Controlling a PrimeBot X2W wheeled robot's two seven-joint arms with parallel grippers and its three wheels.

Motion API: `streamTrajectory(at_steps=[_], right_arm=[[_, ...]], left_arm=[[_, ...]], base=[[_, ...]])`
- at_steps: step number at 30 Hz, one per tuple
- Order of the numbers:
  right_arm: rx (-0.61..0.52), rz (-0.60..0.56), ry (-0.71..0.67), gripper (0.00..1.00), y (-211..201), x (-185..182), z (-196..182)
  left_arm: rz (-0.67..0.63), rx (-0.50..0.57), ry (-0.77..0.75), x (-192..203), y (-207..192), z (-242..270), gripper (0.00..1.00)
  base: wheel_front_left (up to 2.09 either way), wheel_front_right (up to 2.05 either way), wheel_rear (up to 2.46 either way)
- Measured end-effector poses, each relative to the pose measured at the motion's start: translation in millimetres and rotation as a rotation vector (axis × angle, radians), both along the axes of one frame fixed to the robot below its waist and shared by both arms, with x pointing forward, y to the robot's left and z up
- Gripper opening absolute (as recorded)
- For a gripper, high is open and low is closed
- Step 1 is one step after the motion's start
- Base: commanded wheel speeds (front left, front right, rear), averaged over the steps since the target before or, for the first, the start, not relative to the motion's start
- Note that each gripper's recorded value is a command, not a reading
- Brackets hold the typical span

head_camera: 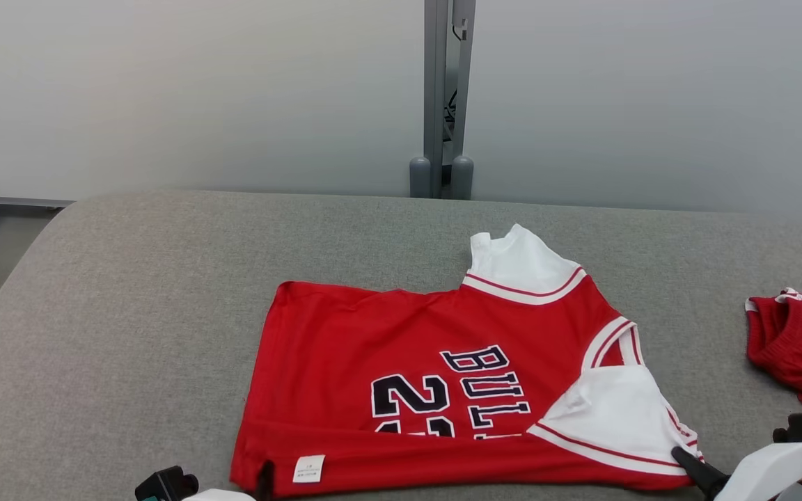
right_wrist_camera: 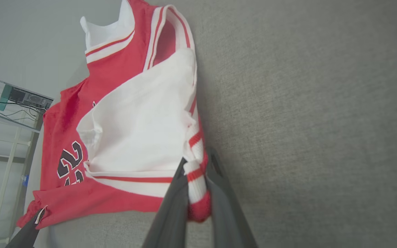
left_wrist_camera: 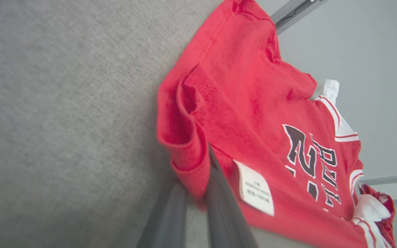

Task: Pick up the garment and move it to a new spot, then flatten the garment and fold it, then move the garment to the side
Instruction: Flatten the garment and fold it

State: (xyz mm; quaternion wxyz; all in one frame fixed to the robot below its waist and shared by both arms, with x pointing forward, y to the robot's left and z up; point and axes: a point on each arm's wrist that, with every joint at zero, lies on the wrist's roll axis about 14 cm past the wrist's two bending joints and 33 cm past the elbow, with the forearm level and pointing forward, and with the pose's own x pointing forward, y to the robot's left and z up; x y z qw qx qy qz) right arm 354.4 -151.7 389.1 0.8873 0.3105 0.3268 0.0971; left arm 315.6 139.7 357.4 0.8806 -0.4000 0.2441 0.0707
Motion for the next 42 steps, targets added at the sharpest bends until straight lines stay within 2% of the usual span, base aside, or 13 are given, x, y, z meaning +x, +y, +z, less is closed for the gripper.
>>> streamTrajectory(at_steps=[3,6,7,24,30,31,32,33,34,39,42], right_arm=[[-0.001,-0.001,0.046,0.0,-5,-8,-9],[0.044,-0.014,0.079,0.0,-2,-16,-12],[0.047,-0.011,0.082,0.0,-1,-18,-13],[0.12,0.02,0.197,0.0,4,-64,-29],[0.106,0.046,0.235,0.0,1,-73,-34],[0.111,0.045,0.234,0.0,2,-73,-34],[0.119,0.039,0.237,0.0,1,-73,-34],[0.122,0.033,0.238,0.16,0,-73,-33],[0.123,0.026,0.233,1.0,-2,-72,-33],[0.128,0.002,0.2,1.0,-7,-65,-25],[0.096,-0.04,0.176,1.0,-24,-59,-24]], left_arm=[[-0.003,0.004,0.01,-5,-2,-3,0.05],[-0.013,0.012,0.016,-7,-4,-4,0.04],[-0.015,0.012,0.021,-8,-5,-5,0.0],[-0.07,0.05,0.076,-35,14,-16,0.0],[-0.094,0.058,0.092,-39,15,-12,0.0],[-0.102,0.06,0.101,-41,15,-13,0.02],[-0.113,0.062,0.108,-43,13,-13,0.31],[-0.117,0.064,0.116,-44,13,-14,0.66],[-0.117,0.066,0.122,-46,12,-14,1.0],[-0.082,0.094,0.13,-47,24,-10,1.0],[-0.055,0.142,0.126,-48,40,-6,1.0]], base=[[0.0,0.0,0.0],[0.0,0.0,0.0],[0.0,0.0,0.0],[0.0,0.0,0.0],[0.0,0.0,0.0],[0.0,0.0,0.0],[0.0,0.0,0.0],[0.0,0.0,0.0],[0.0,0.0,0.0],[0.0,0.0,0.0],[0.0,0.0,0.0]])
